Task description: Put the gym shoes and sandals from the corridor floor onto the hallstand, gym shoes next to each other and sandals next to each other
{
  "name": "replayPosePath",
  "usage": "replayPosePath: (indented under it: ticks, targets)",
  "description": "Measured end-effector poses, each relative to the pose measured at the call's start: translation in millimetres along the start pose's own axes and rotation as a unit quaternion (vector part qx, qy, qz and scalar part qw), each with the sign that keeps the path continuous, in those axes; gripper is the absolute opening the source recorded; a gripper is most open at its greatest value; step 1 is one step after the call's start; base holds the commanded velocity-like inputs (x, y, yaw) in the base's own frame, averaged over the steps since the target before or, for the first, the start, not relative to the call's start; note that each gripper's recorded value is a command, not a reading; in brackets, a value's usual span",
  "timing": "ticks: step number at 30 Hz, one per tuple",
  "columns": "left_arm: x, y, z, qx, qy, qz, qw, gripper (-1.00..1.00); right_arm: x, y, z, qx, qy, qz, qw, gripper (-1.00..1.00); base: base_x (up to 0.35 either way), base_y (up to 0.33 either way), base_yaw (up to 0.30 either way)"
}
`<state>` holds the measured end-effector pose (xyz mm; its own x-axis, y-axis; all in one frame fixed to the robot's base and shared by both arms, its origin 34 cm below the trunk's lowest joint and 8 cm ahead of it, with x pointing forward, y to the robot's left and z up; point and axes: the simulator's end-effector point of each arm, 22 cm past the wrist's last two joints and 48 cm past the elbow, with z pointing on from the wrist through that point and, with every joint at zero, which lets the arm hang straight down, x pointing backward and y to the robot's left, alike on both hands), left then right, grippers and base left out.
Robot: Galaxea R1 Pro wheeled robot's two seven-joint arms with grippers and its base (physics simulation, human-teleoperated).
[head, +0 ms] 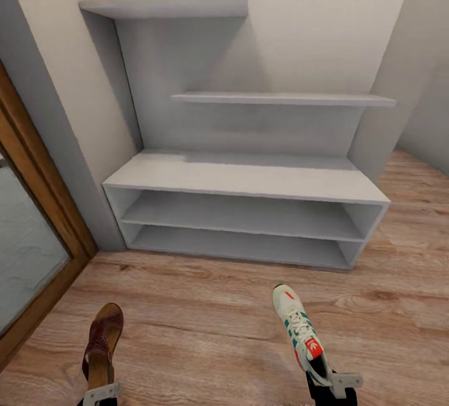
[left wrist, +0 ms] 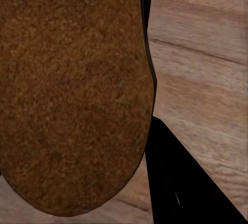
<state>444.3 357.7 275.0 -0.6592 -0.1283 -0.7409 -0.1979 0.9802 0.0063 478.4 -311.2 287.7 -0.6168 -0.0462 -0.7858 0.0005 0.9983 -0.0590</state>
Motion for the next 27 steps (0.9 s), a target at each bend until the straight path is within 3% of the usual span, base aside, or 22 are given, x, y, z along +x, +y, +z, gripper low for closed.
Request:
replayPosePath:
  ticks: [7, 27]
  targets:
    - [0.1, 0.1, 0.0, 0.0, 0.0, 0.0, 1.0, -1.0, -0.1, 0.0, 0.0, 0.0, 0.0, 0.0, 1.0, -1.0, 0.0, 0.13, -0.297]
    - [0.3, -0.1, -0.1, 0.0, 0.0, 0.0, 1.0, -1.0, 0.0, 0.0, 0.0, 0.0, 0.0, 0.0, 1.0, -1.0, 0.0, 0.004, -0.297]
